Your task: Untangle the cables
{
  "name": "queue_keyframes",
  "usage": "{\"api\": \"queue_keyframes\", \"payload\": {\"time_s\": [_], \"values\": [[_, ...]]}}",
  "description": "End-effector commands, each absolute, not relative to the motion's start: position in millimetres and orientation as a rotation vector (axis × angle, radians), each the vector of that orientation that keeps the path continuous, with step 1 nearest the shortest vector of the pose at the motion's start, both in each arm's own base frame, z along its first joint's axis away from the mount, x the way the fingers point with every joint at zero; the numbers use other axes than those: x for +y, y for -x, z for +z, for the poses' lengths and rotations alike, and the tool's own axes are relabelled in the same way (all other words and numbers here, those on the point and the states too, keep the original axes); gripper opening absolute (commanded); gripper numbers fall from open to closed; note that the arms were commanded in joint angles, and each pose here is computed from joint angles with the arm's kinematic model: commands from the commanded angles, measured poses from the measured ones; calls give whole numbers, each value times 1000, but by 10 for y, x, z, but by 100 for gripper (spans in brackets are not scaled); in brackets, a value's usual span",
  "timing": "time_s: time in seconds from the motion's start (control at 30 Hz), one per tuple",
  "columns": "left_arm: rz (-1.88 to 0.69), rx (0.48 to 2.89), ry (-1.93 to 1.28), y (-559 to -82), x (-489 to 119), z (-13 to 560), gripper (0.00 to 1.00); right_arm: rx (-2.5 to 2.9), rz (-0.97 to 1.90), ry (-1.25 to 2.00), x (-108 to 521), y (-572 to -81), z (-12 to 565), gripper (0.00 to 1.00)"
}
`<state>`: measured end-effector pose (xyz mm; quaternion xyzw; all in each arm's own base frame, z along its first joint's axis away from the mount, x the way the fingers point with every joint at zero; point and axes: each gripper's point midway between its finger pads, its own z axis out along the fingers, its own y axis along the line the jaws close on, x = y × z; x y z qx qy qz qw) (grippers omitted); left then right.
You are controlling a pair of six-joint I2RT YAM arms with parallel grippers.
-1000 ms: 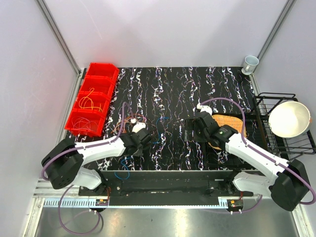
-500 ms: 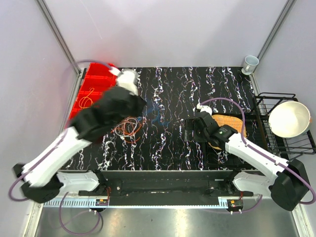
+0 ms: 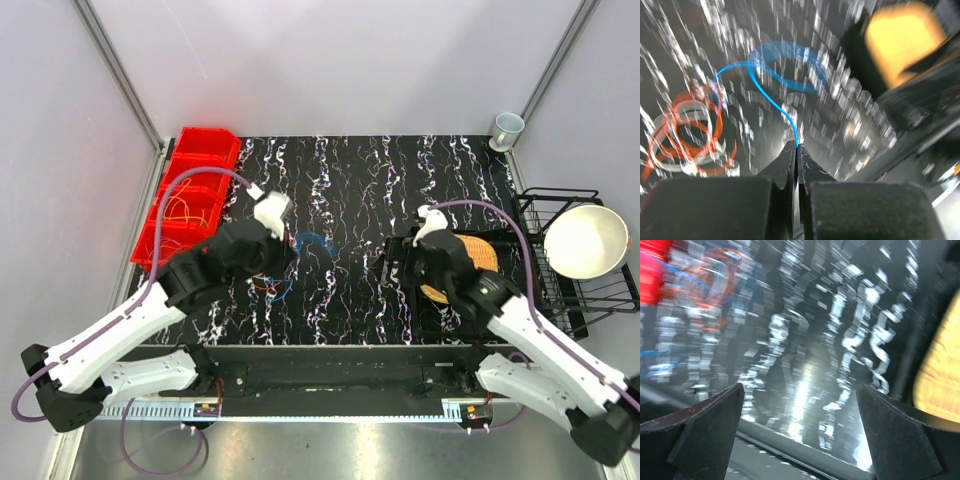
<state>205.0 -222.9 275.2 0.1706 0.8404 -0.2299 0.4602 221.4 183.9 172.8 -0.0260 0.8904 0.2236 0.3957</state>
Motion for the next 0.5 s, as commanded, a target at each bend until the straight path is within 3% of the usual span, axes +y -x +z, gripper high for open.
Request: {"api": "queue_keyframes", "payload": {"time_s": [0.0,0.47], "values": [[-730,1976,-457,-1928,-2383,2927,0,2066,820,148,2056,-2093,2260,100],[-804,1967,-536,-1830,-2497,2985,0,2009,1064,284,2472,-2007,2415,100]]}}
